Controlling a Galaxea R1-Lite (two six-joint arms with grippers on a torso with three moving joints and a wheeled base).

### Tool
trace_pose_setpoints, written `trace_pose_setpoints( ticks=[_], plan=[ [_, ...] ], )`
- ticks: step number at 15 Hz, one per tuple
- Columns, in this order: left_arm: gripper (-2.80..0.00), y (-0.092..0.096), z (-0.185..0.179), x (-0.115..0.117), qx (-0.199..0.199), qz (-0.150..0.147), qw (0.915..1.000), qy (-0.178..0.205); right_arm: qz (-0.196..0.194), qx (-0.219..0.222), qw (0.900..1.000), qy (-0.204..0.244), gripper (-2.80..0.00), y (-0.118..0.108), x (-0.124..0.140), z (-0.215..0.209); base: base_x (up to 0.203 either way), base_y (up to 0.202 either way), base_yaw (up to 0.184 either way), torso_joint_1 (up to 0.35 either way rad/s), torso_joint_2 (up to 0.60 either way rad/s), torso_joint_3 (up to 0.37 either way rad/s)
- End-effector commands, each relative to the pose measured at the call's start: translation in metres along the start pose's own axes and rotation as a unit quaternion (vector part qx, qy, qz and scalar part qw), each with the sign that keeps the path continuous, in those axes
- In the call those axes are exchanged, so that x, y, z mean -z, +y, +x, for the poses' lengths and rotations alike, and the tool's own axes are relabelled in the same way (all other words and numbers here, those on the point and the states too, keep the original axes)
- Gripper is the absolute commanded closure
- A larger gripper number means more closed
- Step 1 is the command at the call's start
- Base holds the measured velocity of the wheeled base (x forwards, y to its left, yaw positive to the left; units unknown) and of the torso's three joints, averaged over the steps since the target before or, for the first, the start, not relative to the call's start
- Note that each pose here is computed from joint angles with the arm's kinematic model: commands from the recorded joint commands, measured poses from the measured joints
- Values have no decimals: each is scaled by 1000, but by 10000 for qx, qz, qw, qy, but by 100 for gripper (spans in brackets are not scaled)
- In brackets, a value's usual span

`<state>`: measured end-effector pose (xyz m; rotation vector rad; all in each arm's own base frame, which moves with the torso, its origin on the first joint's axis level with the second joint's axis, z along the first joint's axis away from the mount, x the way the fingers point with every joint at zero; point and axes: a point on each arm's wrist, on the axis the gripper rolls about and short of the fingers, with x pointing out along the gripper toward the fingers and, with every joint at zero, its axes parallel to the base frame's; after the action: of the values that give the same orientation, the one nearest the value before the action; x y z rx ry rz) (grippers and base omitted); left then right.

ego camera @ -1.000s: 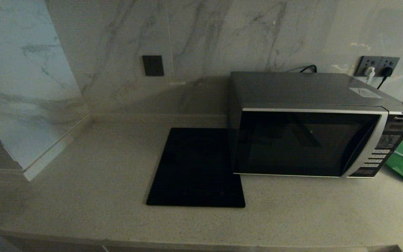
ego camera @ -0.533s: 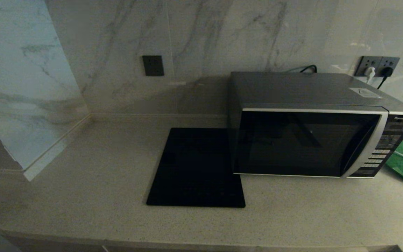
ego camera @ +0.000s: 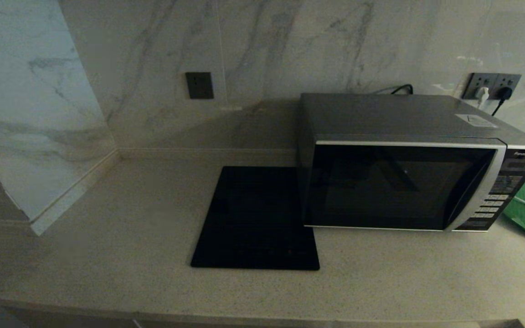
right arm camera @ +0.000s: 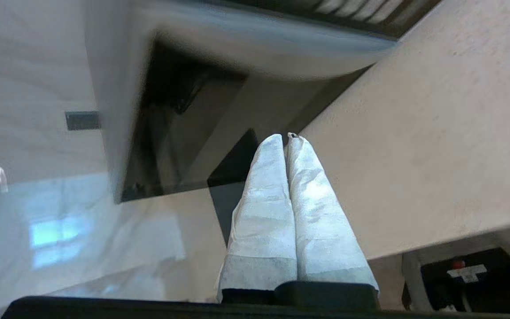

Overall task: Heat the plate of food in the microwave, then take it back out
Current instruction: Open the microwave oven

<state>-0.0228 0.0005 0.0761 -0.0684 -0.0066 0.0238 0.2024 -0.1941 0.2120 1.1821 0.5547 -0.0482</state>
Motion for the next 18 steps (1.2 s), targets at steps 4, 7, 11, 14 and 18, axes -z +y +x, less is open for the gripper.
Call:
trace_pose_setpoints(
  ticks=[4, 7, 11, 14, 18],
  plan=[
    [0, 0, 0, 0, -2, -4, 10000, 2, 650, 118, 9970, 401, 0, -101, -42, 66, 0, 0, 0, 0, 0, 0],
    [0, 0, 0, 0, -3, -4, 10000, -2, 555, 55, 9977, 372, 0, -112, -46, 74, 0, 0, 0, 0, 0, 0],
    [0, 0, 0, 0, -4, -4, 10000, -1, 476, 33, 9974, 542, 0, -109, -41, 86, 0, 0, 0, 0, 0, 0],
    [0, 0, 0, 0, -2, -4, 10000, -2, 534, 51, 9960, 714, 0, -115, -39, 99, 0, 0, 0, 0, 0, 0],
    [0, 0, 0, 0, 2, -4, 10000, -2, 268, -3, 9972, 694, 0, -128, -43, 123, 0, 0, 0, 0, 0, 0]
  ],
)
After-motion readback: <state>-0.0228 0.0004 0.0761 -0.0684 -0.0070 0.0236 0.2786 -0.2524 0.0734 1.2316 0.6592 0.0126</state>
